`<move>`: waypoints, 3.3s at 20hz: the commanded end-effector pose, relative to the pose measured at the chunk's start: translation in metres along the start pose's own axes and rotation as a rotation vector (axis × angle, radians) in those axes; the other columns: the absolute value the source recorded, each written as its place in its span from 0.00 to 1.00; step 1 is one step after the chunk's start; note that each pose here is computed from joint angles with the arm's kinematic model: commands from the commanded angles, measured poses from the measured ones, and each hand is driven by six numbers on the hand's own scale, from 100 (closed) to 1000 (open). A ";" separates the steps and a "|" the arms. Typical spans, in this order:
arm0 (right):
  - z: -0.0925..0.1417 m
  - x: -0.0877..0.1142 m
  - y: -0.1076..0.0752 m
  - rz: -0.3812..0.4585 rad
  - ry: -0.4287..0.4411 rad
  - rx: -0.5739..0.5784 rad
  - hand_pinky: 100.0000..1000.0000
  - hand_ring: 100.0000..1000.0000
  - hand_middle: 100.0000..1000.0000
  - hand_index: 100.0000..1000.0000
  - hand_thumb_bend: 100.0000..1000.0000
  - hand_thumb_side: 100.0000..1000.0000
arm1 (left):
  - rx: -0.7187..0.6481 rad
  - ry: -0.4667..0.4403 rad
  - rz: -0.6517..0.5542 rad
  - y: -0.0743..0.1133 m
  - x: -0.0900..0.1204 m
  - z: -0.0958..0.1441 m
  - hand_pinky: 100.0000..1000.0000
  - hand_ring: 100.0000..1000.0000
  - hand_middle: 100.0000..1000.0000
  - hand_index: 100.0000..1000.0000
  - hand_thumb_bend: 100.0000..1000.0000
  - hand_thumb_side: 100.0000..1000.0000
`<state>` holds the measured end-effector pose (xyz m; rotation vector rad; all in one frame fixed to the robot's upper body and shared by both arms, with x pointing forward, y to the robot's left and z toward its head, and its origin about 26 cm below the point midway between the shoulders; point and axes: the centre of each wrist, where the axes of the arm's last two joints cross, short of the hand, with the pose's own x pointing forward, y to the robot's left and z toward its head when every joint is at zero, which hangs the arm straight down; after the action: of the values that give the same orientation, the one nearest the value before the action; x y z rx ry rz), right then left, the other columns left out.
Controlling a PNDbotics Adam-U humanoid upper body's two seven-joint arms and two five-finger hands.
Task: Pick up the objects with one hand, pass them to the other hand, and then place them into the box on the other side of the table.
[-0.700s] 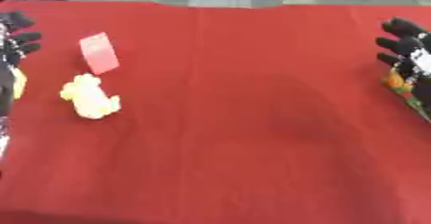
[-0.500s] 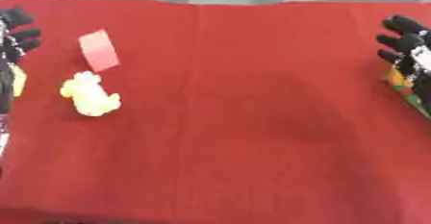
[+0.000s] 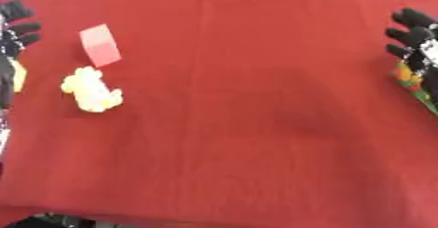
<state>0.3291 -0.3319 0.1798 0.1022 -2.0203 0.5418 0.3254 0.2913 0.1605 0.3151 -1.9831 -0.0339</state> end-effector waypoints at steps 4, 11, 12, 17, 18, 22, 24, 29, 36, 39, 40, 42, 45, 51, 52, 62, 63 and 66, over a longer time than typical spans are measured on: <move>-0.001 0.012 -0.009 0.042 -0.022 -0.004 0.99 1.00 1.00 1.00 0.00 0.64 | 0.005 -0.055 -0.010 0.004 0.014 -0.008 0.81 0.73 0.73 0.84 0.00 0.82; 0.000 0.013 -0.011 0.046 -0.022 -0.013 0.99 1.00 1.00 1.00 0.00 0.64 | -0.013 -0.109 -0.114 0.023 0.031 -0.017 0.82 0.75 0.74 0.84 0.00 0.78; 0.000 0.014 -0.012 0.048 -0.022 -0.012 0.99 1.00 1.00 1.00 0.00 0.64 | -0.027 -0.119 -0.149 0.028 0.036 -0.019 0.82 0.75 0.74 0.85 0.00 0.76; 0.001 0.014 -0.013 0.057 -0.017 -0.011 0.99 1.00 1.00 1.00 0.00 0.64 | -0.107 -0.150 -0.333 0.053 0.057 -0.028 0.83 0.76 0.75 0.85 0.00 0.69; 0.002 0.014 -0.013 0.059 -0.016 -0.011 0.99 1.00 1.00 1.00 0.00 0.64 | -0.122 -0.152 -0.369 0.059 0.061 -0.030 0.82 0.76 0.75 0.85 0.00 0.67; 0.003 0.015 -0.014 0.066 -0.012 -0.011 0.99 1.00 1.00 1.00 0.00 0.64 | -0.204 -0.145 -0.522 0.078 0.075 -0.038 0.83 0.77 0.76 0.87 0.00 0.60; 0.003 0.015 -0.015 0.069 -0.012 -0.010 0.99 1.00 1.00 1.00 0.00 0.63 | -0.239 -0.126 -0.596 0.089 0.081 -0.043 0.83 0.78 0.76 0.87 0.02 0.57; 0.003 0.016 -0.015 0.075 -0.015 -0.009 0.99 1.00 1.00 1.00 0.00 0.63 | -0.312 -0.068 -0.767 0.118 0.090 -0.056 0.83 0.79 0.77 0.87 0.17 0.42; 0.004 0.020 -0.019 0.086 -0.029 -0.025 0.99 1.00 1.00 1.00 0.00 0.63 | -0.408 0.015 -0.956 0.152 0.097 -0.073 0.84 0.81 0.77 0.85 0.41 0.26; 0.004 0.023 -0.021 0.098 -0.041 -0.030 0.99 1.00 1.00 1.00 0.00 0.62 | -0.460 0.053 -1.032 0.161 0.103 -0.079 0.85 0.82 0.77 0.84 0.53 0.23; 0.004 0.024 -0.021 0.101 -0.046 -0.031 0.99 1.00 1.00 1.00 0.00 0.62 | -0.477 0.068 -1.058 0.164 0.106 -0.081 0.85 0.82 0.77 0.84 0.57 0.21; 0.003 0.026 -0.022 0.104 -0.056 -0.033 0.99 1.00 1.00 1.00 0.00 0.62 | -0.505 0.098 -1.105 0.169 0.110 -0.086 0.85 0.83 0.77 0.83 0.60 0.18; 0.003 0.028 -0.024 0.110 -0.062 -0.033 0.99 1.00 1.00 1.00 0.00 0.62 | -0.540 0.156 -1.168 0.176 0.113 -0.091 0.85 0.83 0.76 0.83 0.65 0.09; 0.003 0.028 -0.025 0.122 -0.062 -0.031 0.99 1.00 1.00 1.00 0.00 0.62 | -0.562 0.275 -1.303 0.187 0.112 -0.098 0.87 0.83 0.75 0.82 0.74 0.00; 0.003 0.028 -0.025 0.123 -0.062 -0.031 0.99 1.00 1.00 1.00 0.00 0.62 | -0.561 0.296 -1.335 0.188 0.111 -0.099 0.87 0.83 0.75 0.82 0.75 0.00; 0.001 0.027 -0.023 0.119 -0.062 -0.018 0.98 1.00 1.00 1.00 0.00 0.62 | -0.535 0.490 -1.527 0.206 0.080 -0.110 0.89 0.84 0.75 0.80 0.71 0.00; 0.001 0.027 -0.022 0.119 -0.062 -0.018 0.98 1.00 1.00 1.00 0.00 0.62 | -0.540 0.510 -1.541 0.207 0.076 -0.110 0.89 0.84 0.75 0.80 0.71 0.00; 0.001 0.027 -0.022 0.120 -0.062 -0.019 0.98 1.00 1.00 1.00 0.00 0.62 | -0.567 0.556 -1.579 0.208 0.064 -0.110 0.89 0.84 0.75 0.80 0.70 0.00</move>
<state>0.3238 -0.3462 0.1959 0.0115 -2.0748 0.5616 0.3605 0.4838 0.2862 1.1970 -0.7469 -1.3039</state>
